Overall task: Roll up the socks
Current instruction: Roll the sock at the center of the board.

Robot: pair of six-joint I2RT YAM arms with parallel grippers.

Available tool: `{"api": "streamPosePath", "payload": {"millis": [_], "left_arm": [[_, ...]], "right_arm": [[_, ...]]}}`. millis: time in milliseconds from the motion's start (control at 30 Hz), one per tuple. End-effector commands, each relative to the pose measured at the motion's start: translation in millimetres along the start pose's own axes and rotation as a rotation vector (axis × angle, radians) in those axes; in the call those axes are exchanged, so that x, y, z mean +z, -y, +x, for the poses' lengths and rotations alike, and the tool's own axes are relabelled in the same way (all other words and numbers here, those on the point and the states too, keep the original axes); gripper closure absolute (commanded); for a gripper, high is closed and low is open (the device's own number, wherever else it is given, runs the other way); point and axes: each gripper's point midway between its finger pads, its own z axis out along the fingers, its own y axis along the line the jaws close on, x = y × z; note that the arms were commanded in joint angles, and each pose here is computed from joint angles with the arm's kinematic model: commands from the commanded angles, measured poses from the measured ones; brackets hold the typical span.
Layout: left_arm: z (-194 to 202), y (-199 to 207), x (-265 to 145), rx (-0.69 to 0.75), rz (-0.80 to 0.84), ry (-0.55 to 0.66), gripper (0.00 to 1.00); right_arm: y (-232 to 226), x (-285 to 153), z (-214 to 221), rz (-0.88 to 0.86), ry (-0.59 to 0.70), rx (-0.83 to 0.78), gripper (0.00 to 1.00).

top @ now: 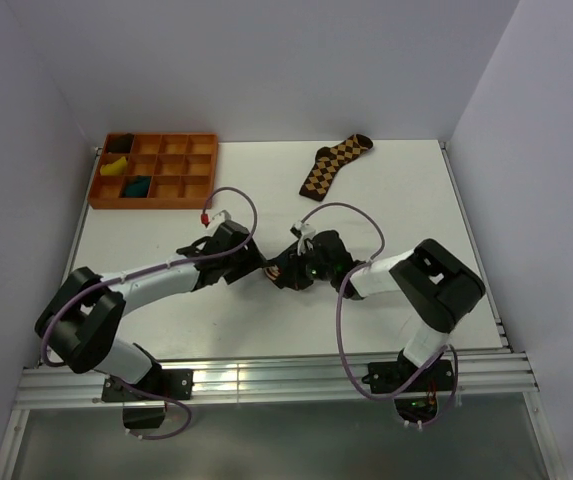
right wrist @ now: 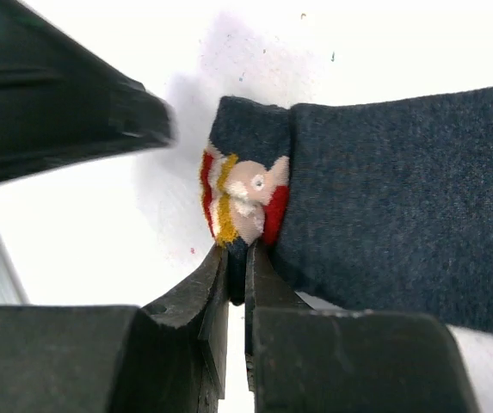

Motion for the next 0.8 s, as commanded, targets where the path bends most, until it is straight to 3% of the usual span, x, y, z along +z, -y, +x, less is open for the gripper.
{"api": "streamPosePath", "payload": {"millis": [0,200,767], "left_arm": [[-17.4,19.9,-11.4,-0.049,0.111,0.074,0.31],[-5.9,27.0,-7.8,-0.059,0.199,0.040,0.34],[4.5,23.8,12.0,-0.105,0.215,0.023,0.37]], "right_arm": [[0.6,-5.8,34.5,-0.100,-0.143,0.178,1.00],[-3.2,-3.0,28.4,-0.209,-0.202,0.329,1.00],[28.1,-1.6,38.5,-0.235,-0.260,0.545,1.00]]}}
